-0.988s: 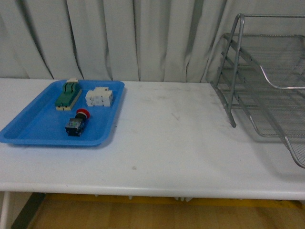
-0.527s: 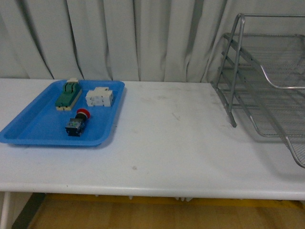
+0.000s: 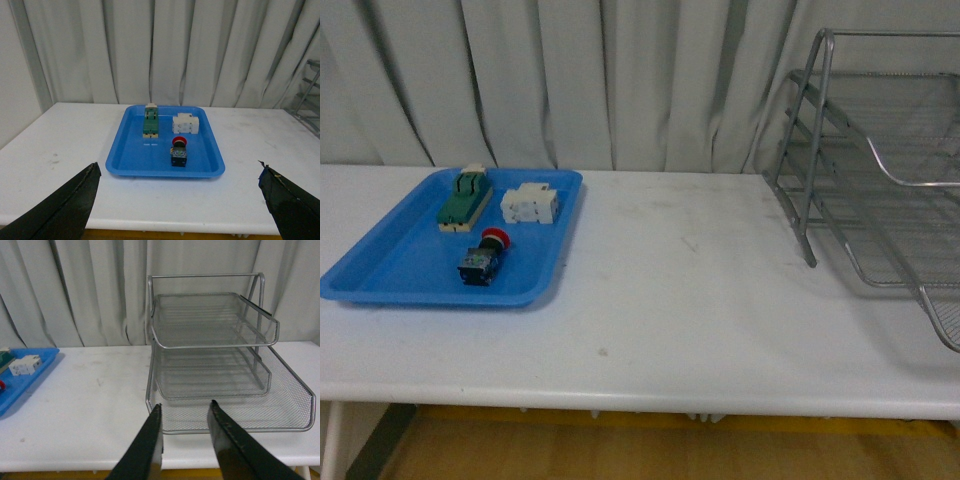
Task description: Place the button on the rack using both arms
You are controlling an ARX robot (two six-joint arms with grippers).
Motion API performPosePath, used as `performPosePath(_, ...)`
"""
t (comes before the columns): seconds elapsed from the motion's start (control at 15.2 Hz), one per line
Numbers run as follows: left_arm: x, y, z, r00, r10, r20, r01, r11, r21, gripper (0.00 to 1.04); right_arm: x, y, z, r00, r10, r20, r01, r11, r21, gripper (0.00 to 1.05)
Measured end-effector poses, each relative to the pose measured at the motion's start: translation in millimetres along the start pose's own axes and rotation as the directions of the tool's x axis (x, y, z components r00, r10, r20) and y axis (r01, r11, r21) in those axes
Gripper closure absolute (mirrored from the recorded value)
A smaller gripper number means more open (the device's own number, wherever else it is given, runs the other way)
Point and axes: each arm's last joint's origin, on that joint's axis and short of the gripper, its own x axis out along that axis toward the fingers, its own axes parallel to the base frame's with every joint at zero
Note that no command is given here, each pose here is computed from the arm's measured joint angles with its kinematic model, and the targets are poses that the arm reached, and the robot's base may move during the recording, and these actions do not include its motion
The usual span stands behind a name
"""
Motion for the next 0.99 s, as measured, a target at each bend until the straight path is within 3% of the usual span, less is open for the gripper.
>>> performPosePath(0.33,0,0,0,1.000,0.000,0.000,0.000,1.000,0.000,0.07,0,0,0,1.000,0.000,0.000,0.000,1.000,0.000,0.27)
performPosePath(0.4,-1,0,-1,0.991,0.051,-0.124,-0.056,0.998,-0.034,0.07,0,0,0,1.000,0.000,0.000,0.000,1.000,0.000,0.14)
performPosePath(0.46,1,-2,3,0.944,0.126,-0.306,-0.152,0.986,-0.063,0.07,0,0,0,1.000,-0.001,0.000,0.001,1.000,0.001,0.07)
performPosePath(0.53,16,2,24,0.900,0.202,-0.387,-0.271,0.954,-0.132,0.07,0,0,0,1.000,0.001,0.002,-0.001,1.000,0.000,0.07)
performPosePath(0.59,32,11,43,0.907,0.244,-0.342,-0.318,0.932,-0.177,0.07,0,0,0,1.000,-0.001,0.000,0.001,1.000,0.000,0.07)
performPosePath(0.79,104,27,89,0.959,0.173,-0.224,-0.224,0.947,-0.229,0.07,0,0,0,1.000,0.000,0.000,0.000,1.000,0.000,0.06)
performPosePath(0.86,146,29,95,0.961,0.133,-0.243,-0.186,0.960,-0.209,0.07,0,0,0,1.000,0.000,0.000,0.000,1.000,0.000,0.06)
performPosePath(0.99,215,31,77,0.916,0.096,-0.390,-0.169,0.973,-0.158,0.07,0,0,0,1.000,0.000,0.000,0.000,1.000,0.000,0.06)
